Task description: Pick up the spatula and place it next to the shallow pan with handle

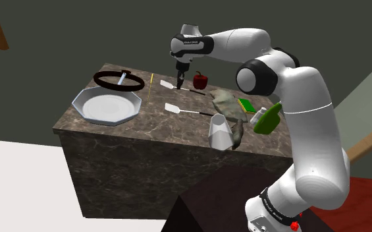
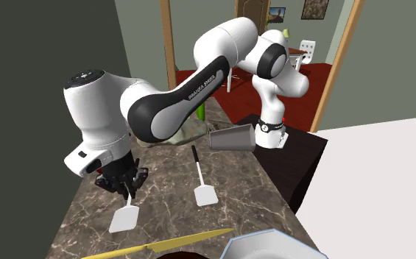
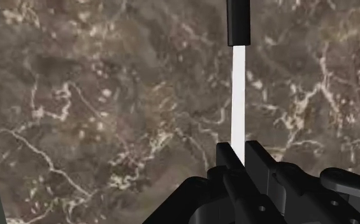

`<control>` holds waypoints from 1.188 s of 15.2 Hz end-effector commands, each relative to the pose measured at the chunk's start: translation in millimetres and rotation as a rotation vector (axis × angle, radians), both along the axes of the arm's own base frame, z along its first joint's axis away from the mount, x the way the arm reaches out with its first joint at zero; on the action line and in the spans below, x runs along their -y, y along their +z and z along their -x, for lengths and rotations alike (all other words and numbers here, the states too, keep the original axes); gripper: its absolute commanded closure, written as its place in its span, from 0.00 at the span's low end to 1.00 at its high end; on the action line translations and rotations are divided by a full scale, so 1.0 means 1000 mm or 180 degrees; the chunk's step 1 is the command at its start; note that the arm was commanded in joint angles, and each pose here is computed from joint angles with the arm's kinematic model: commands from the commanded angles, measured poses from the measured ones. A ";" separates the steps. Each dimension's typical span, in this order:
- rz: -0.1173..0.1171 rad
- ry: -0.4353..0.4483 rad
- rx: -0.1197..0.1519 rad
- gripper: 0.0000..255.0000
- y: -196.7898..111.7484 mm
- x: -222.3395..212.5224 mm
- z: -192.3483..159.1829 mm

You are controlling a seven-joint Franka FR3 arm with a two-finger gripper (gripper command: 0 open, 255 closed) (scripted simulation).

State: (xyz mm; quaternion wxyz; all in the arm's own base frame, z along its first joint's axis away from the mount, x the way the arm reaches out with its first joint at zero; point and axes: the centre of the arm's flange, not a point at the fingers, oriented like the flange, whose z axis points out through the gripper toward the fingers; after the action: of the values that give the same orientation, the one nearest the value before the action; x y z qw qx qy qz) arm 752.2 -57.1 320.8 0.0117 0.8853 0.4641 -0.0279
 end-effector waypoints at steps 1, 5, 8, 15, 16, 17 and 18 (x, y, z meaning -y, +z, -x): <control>0.0000 0.0000 0.0001 1.00 -0.004 0.001 0.000; 0.0000 0.0000 0.0001 1.00 -0.004 0.001 0.000; 0.0000 0.0000 0.0001 0.00 -0.004 0.001 0.000; 0.0000 0.0000 0.0001 0.00 0.022 -0.001 -0.001; 0.0000 0.0000 0.0001 0.00 0.035 -0.001 -0.002; 0.0000 0.0000 0.0001 0.00 0.046 -0.002 -0.002; 0.0000 0.0000 0.0001 0.00 0.046 -0.002 -0.002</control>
State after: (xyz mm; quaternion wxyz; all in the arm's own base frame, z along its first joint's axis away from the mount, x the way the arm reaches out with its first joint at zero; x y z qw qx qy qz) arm 754.9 -53.3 361.6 0.0122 0.8852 0.4643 -0.0270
